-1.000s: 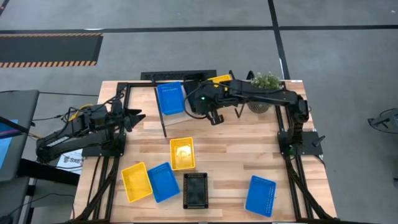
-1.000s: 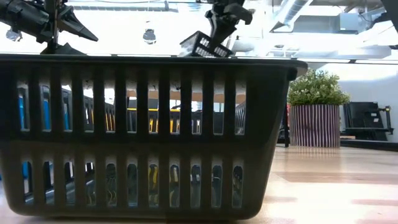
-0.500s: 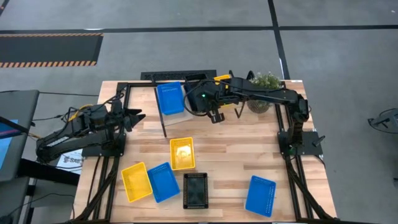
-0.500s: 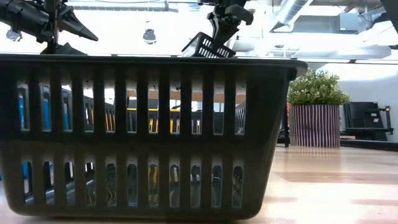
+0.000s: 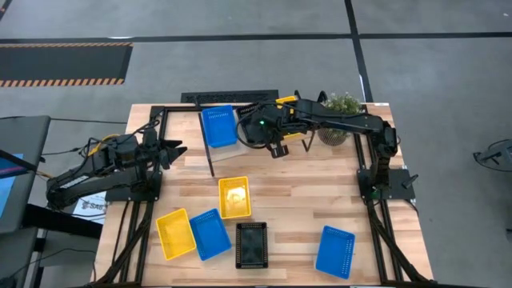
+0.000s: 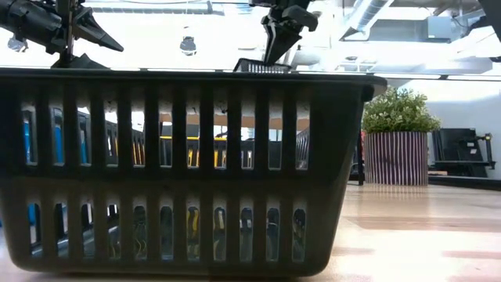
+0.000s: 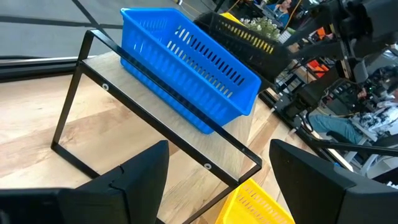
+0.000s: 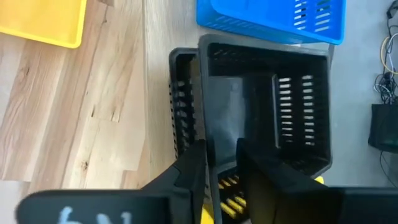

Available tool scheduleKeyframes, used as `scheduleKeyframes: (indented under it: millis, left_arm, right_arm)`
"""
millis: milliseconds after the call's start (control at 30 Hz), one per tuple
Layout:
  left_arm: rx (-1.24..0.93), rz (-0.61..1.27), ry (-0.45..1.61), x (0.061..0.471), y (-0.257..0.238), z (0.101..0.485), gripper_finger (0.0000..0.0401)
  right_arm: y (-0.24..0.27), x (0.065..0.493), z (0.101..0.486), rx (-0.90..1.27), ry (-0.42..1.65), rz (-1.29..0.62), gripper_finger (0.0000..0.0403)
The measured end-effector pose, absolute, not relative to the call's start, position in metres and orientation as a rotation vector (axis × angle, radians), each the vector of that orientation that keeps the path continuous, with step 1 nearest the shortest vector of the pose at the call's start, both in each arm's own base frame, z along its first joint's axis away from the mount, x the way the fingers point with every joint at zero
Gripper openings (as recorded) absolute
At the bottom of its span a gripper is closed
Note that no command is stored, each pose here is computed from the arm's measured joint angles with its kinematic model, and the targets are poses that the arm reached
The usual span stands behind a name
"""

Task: Stack baskets on shelf by color
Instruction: Stack the top black bin on the black bin on the shelf

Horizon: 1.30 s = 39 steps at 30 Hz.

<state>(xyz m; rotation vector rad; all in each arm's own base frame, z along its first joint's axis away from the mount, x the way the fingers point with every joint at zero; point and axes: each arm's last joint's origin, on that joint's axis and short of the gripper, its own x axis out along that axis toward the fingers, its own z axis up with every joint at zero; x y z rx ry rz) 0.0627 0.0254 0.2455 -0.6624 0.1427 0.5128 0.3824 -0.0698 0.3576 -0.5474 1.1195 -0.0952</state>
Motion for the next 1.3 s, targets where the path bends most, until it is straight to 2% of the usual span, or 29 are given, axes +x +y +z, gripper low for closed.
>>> scheduleKeyframes:
  millis: [267, 500, 667, 767, 967, 1300]
  left_arm:
    - [-0.662, 0.512, 0.143, 0.063, 0.025, 0.245, 0.0265]
    - [-0.662, 0.512, 0.143, 0.063, 0.025, 0.246, 0.0265]
    - [-0.662, 0.513, 0.143, 0.063, 0.025, 0.245, 0.0265]
    - [-0.662, 0.513, 0.143, 0.063, 0.025, 0.245, 0.0265]
    - [-0.662, 0.513, 0.143, 0.063, 0.025, 0.245, 0.0265]
    - [-0.662, 0.513, 0.143, 0.063, 0.025, 0.245, 0.0265]
  right_arm:
    - [-0.068, 0.380, 0.362, -0.562, 1.131, -0.135, 0.0167]
    - [-0.054, 0.369, 0.404, -0.455, 1.022, -0.207, 0.0194]
    - [-0.057, 0.372, 0.405, -0.325, 0.969, -0.290, 0.0188]
    - [-0.059, 0.377, 0.393, -0.267, 0.997, -0.319, 0.0178]
    - [-0.059, 0.382, 0.360, -0.258, 1.092, -0.312, 0.0160]
    - [-0.061, 0.385, 0.345, -0.253, 1.116, -0.315, 0.0152]
